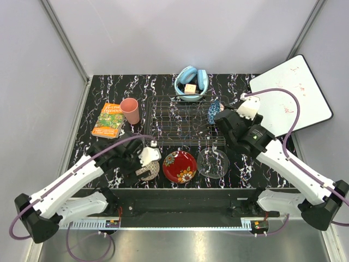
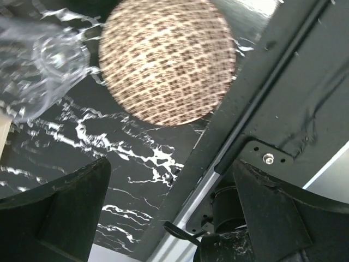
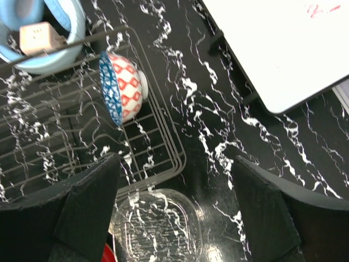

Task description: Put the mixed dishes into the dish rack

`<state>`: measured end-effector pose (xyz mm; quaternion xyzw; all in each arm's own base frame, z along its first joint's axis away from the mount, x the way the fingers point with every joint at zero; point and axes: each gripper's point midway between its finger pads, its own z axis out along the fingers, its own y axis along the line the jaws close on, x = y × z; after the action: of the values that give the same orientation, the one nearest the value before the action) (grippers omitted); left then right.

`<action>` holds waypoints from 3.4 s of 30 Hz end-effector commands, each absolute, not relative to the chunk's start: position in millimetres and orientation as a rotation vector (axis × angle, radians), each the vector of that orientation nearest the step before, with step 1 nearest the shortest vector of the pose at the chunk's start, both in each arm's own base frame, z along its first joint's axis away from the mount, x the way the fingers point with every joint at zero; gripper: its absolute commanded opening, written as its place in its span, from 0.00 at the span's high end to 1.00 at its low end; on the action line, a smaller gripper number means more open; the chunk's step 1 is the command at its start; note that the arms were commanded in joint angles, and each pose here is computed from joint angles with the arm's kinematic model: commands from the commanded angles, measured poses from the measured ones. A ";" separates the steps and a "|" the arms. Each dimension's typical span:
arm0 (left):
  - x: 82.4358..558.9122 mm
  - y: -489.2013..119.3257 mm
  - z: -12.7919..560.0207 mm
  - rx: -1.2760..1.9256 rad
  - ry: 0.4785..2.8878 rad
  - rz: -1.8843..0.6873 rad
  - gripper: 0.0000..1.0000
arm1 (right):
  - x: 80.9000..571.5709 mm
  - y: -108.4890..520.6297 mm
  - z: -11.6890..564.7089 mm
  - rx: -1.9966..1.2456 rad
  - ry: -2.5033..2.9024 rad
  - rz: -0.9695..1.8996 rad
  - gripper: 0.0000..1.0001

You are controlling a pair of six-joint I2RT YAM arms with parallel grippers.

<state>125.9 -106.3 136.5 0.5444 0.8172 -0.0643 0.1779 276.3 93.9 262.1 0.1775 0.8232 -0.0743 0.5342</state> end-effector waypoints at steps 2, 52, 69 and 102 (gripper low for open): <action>121.4 -121.3 125.4 1.688 2.228 -0.156 0.01 | 273.1 93.9 252.9 0.497 1.985 -0.172 0.10; 151.8 -230.6 286.8 1.482 1.970 -0.346 1.00 | 250.6 55.9 266.7 0.663 1.855 -0.150 0.16; 268.2 -405.6 393.2 0.617 1.974 -1.683 1.00 | 216.6 16.7 305.4 0.765 1.650 0.079 0.17; 293.3 -493.1 283.6 0.308 2.195 -2.050 1.00 | 217.4 23.3 294.7 0.701 1.667 0.112 0.15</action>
<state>296.8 -494.9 231.3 0.0605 0.7802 -0.6215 0.0372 214.7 23.6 294.1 0.2955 0.7317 0.0474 0.6124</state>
